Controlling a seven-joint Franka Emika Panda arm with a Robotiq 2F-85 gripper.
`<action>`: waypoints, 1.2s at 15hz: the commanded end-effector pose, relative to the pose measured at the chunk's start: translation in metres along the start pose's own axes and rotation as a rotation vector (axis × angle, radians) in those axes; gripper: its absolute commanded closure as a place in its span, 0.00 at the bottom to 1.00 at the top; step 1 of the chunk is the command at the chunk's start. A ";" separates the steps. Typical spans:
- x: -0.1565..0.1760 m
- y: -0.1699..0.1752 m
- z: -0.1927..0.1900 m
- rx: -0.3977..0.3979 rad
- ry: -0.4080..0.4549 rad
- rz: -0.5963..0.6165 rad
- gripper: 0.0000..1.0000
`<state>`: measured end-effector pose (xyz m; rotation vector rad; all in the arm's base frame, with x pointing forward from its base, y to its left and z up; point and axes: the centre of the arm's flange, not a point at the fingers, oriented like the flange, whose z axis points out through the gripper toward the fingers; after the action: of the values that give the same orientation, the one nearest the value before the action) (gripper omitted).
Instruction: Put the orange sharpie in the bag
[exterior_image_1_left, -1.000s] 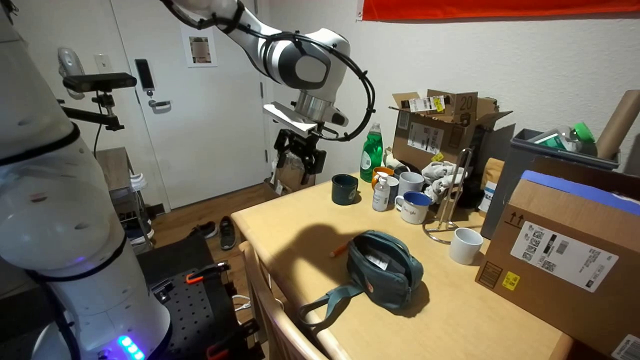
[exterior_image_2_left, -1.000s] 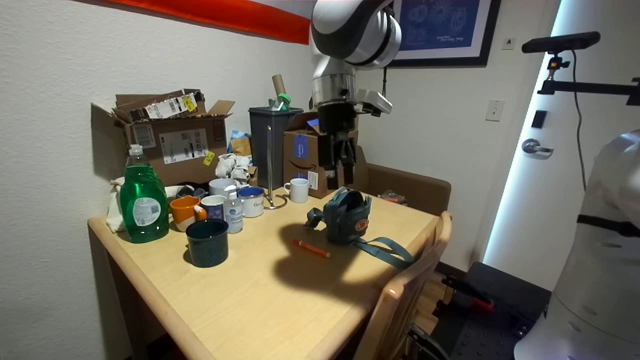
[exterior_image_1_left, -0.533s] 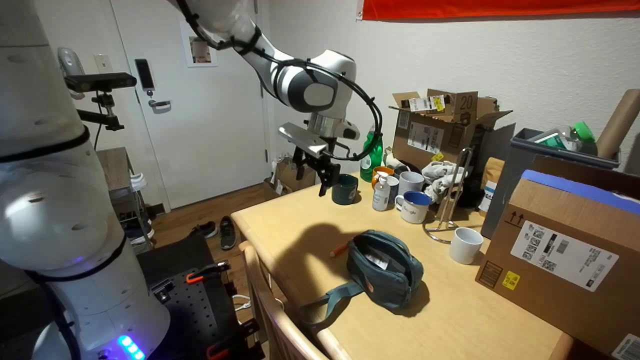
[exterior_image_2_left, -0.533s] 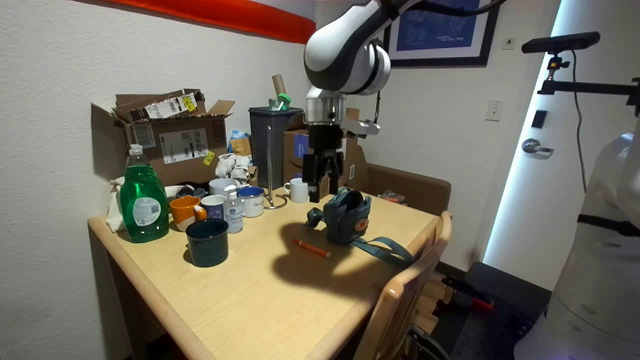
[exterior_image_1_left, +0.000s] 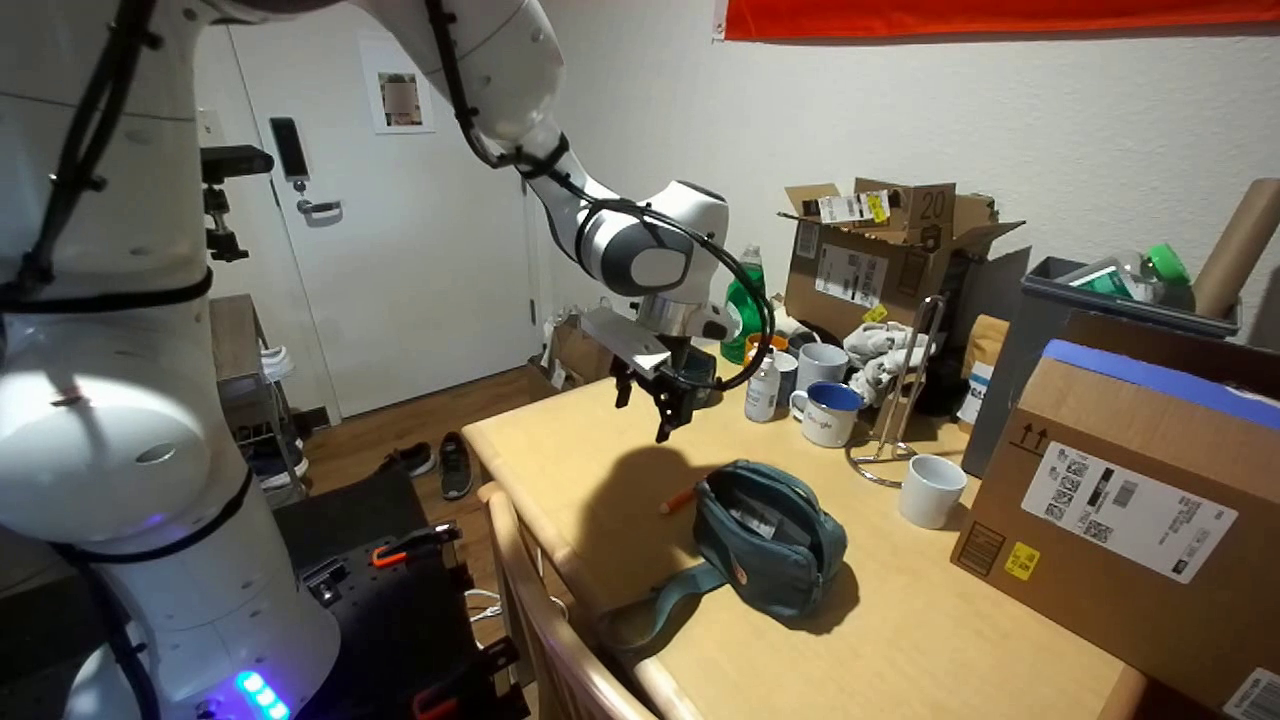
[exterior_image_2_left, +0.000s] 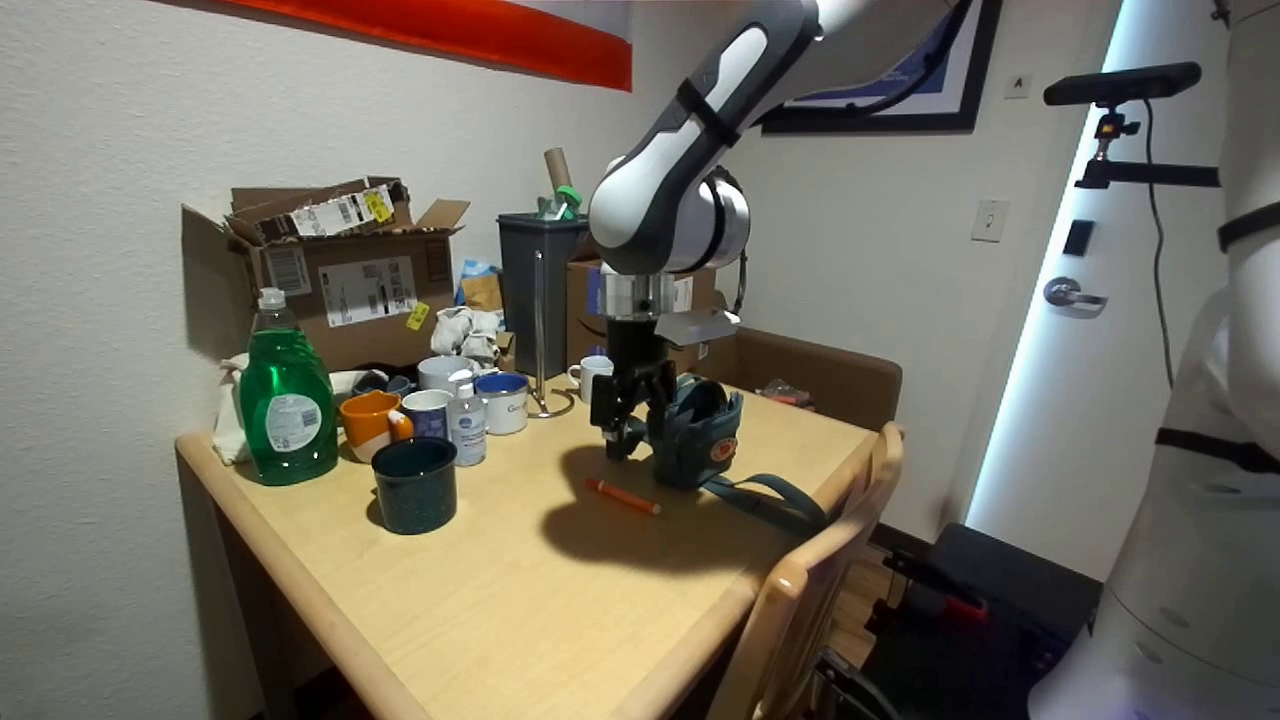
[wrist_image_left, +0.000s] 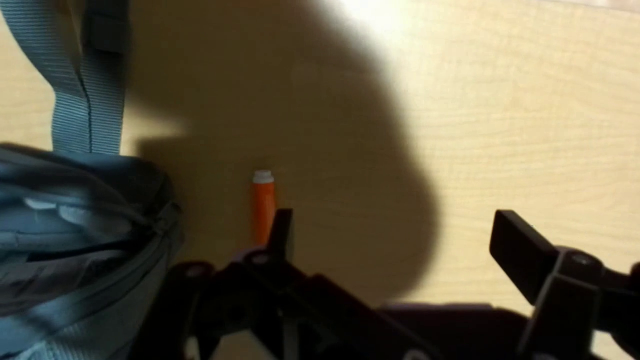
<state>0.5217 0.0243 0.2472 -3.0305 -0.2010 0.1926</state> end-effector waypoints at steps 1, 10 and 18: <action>0.017 0.009 0.011 -0.001 0.006 0.065 0.00; 0.024 0.014 0.023 -0.003 -0.018 0.060 0.00; 0.046 0.030 0.046 0.014 -0.016 0.001 0.00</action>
<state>0.5497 0.0097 0.2039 -3.0382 -0.1463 0.2233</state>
